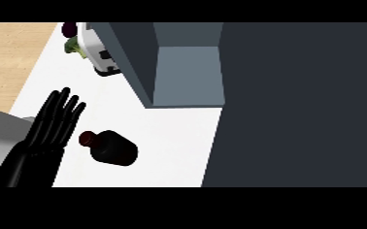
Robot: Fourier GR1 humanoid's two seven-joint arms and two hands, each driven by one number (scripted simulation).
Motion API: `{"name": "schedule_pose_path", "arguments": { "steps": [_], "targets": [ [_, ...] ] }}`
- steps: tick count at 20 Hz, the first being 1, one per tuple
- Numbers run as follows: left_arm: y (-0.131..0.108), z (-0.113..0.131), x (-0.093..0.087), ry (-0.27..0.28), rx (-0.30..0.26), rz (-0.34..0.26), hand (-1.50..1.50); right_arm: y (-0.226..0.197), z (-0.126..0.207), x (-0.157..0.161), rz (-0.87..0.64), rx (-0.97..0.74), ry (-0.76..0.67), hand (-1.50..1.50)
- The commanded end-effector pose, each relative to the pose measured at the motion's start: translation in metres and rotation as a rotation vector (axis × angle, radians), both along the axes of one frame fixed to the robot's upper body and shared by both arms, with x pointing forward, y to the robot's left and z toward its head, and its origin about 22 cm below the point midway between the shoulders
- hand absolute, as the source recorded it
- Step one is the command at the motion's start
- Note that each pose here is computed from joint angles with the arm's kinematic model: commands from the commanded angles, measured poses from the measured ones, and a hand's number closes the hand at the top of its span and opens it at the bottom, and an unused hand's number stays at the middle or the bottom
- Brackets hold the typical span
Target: Pick up the wine, place it into the cabinet and close the cabinet
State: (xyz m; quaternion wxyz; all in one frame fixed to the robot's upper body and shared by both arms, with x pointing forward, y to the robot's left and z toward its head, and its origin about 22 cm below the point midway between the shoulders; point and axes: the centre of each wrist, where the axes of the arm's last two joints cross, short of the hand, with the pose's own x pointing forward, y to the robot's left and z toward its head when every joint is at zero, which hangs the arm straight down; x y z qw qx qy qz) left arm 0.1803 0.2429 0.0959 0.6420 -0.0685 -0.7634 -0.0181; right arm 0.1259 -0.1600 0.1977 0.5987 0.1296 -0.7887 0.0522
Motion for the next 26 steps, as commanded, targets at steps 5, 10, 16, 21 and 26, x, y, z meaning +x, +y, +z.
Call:
{"name": "schedule_pose_path", "arguments": {
  "steps": [5, 10, 16, 21, 26],
  "targets": [
    [0.024, -0.055, 0.004, 0.03, 0.032, 0.06, -1.5, -0.016, 0.02, -0.042, -0.048, -0.006, -0.108, -1.5],
    [0.045, -0.065, -0.001, 0.035, 0.039, 0.06, -1.5, -0.021, 0.023, -0.047, -0.054, -0.005, -0.107, -1.5],
    [0.032, -0.106, 0.0, 0.07, 0.048, 0.054, -1.5, -0.008, 0.019, -0.042, -0.04, -0.003, -0.102, -1.5],
    [0.049, -0.127, 0.002, 0.108, 0.04, 0.05, -1.5, -0.014, 0.02, -0.035, -0.056, -0.03, -0.106, -1.5],
    [0.058, -0.142, 0.01, 0.097, 0.05, 0.086, -1.5, -0.01, 0.019, -0.043, -0.057, 0.003, -0.104, -1.5]
  ]
}}
